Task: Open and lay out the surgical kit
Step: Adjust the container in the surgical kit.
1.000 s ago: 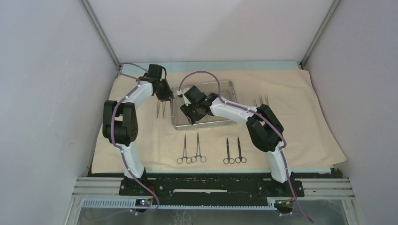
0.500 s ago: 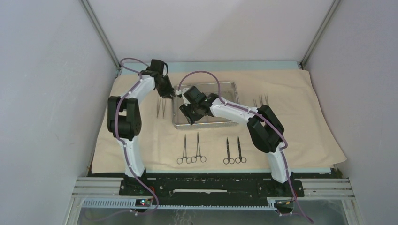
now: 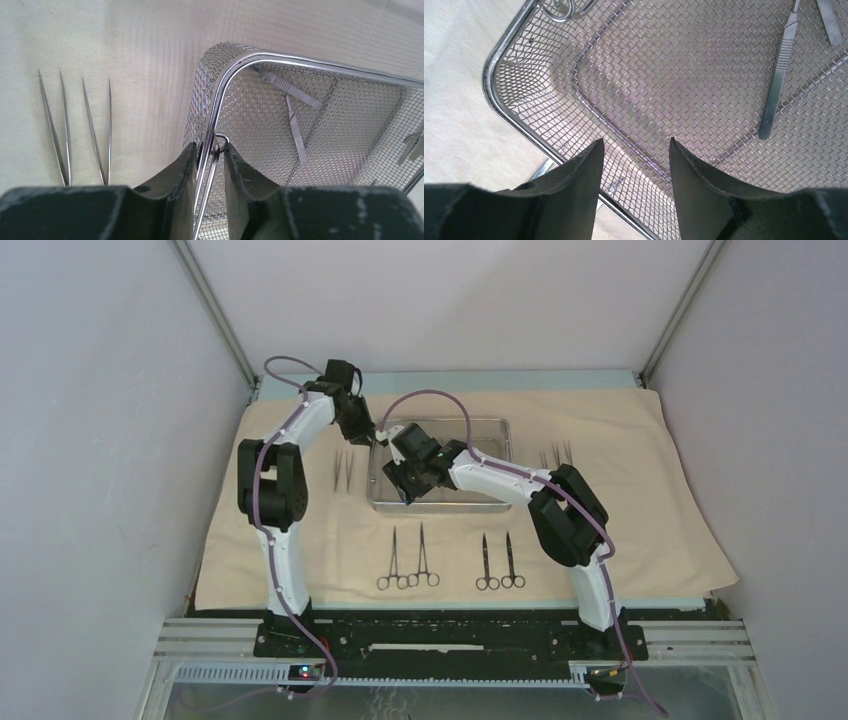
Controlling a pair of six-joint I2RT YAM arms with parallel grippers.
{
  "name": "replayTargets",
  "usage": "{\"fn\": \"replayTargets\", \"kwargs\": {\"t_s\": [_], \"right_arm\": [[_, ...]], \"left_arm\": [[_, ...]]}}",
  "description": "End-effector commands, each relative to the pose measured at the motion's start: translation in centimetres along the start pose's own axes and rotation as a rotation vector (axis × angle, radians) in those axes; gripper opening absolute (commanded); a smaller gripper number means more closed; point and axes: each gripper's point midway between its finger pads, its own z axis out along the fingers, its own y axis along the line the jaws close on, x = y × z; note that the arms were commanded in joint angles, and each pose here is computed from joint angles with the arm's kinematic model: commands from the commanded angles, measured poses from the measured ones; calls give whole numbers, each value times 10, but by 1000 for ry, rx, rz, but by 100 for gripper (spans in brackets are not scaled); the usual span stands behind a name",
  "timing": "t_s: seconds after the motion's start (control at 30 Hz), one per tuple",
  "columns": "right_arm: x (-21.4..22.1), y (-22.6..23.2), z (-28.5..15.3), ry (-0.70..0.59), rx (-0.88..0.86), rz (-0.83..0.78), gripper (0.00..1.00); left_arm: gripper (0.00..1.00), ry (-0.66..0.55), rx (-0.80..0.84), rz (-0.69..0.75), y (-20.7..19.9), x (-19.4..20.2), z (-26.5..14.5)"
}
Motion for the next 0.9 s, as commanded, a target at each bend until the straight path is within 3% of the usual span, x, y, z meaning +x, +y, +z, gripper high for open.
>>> {"fn": "replayTargets", "kwargs": {"t_s": [0.0, 0.23, 0.47, 0.67, 0.87], "right_arm": [[20, 24, -18, 71, -56, -20, 60], [7, 6, -18, 31, -23, -12, 60], [-44, -56, -18, -81, 39, 23, 63], [-72, -98, 2, -130, 59, -74, 65], [-77, -125, 30, -116, 40, -133, 66]], "left_arm": [[28, -139, 70, 33, -26, -42, -14], [30, -154, 62, 24, -25, -40, -24], [39, -193, 47, 18, -21, -44, -37], [47, -235, 68, 25, -28, -55, -52], [48, -236, 80, 30, -30, -55, -57]]}}
